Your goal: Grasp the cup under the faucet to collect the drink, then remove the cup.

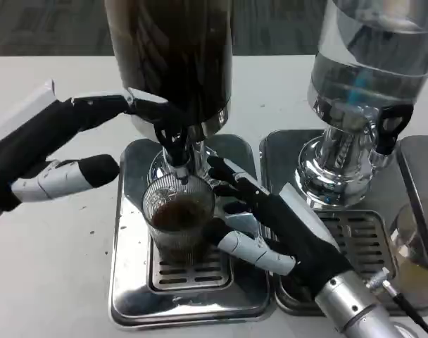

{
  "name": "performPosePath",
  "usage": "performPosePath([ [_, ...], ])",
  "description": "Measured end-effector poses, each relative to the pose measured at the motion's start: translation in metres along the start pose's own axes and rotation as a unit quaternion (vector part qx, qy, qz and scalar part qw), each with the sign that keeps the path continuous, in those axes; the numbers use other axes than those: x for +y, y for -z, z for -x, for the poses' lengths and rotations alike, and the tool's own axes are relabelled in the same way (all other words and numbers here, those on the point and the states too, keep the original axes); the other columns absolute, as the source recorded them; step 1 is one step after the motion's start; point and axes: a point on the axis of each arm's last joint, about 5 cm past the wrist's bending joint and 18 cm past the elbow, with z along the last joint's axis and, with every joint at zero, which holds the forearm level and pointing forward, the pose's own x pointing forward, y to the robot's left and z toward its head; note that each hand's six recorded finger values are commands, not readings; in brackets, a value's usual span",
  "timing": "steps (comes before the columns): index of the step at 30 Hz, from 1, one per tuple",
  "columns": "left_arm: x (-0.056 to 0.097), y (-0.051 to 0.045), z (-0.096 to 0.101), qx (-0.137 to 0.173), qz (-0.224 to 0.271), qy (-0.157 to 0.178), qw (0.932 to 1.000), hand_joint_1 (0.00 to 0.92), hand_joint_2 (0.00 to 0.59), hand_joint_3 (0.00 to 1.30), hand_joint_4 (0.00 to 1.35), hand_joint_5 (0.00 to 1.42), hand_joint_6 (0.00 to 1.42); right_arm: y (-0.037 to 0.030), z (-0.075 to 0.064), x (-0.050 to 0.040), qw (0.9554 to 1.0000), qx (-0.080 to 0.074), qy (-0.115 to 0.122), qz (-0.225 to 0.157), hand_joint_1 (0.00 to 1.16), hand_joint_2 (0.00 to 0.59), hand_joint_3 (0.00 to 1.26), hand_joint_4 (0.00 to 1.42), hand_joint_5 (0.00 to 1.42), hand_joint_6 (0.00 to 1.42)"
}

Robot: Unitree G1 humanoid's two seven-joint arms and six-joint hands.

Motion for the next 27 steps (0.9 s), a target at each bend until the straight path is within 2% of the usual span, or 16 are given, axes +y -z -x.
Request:
performPosePath([
  [9,0.003,-0.0026,0.010,0.020,-0.021,-0.020,0.9994,0.000,0.063,0.36,0.26,0.24,0.20,-0.0011,-0.001,-0.0020,1.0000,-0.004,-0.005,-0.001,0.14,0.007,0.08,0.10,0.16,0.25],
  [23,-0.003,-0.0001,0.028,0.069,-0.019,-0.043,0.9965,0.000,0.064,0.36,0.24,0.23,0.18,-0.0035,-0.001,-0.0048,0.9999,-0.011,-0.008,0.002,0.17,0.020,0.08,0.10,0.16,0.23],
  [27,-0.005,0.0002,0.031,0.075,-0.018,-0.048,0.9959,0.000,0.065,0.35,0.24,0.23,0.18,-0.0034,-0.001,-0.0051,0.9999,-0.009,-0.009,0.008,0.22,0.025,0.08,0.10,0.15,0.23],
])
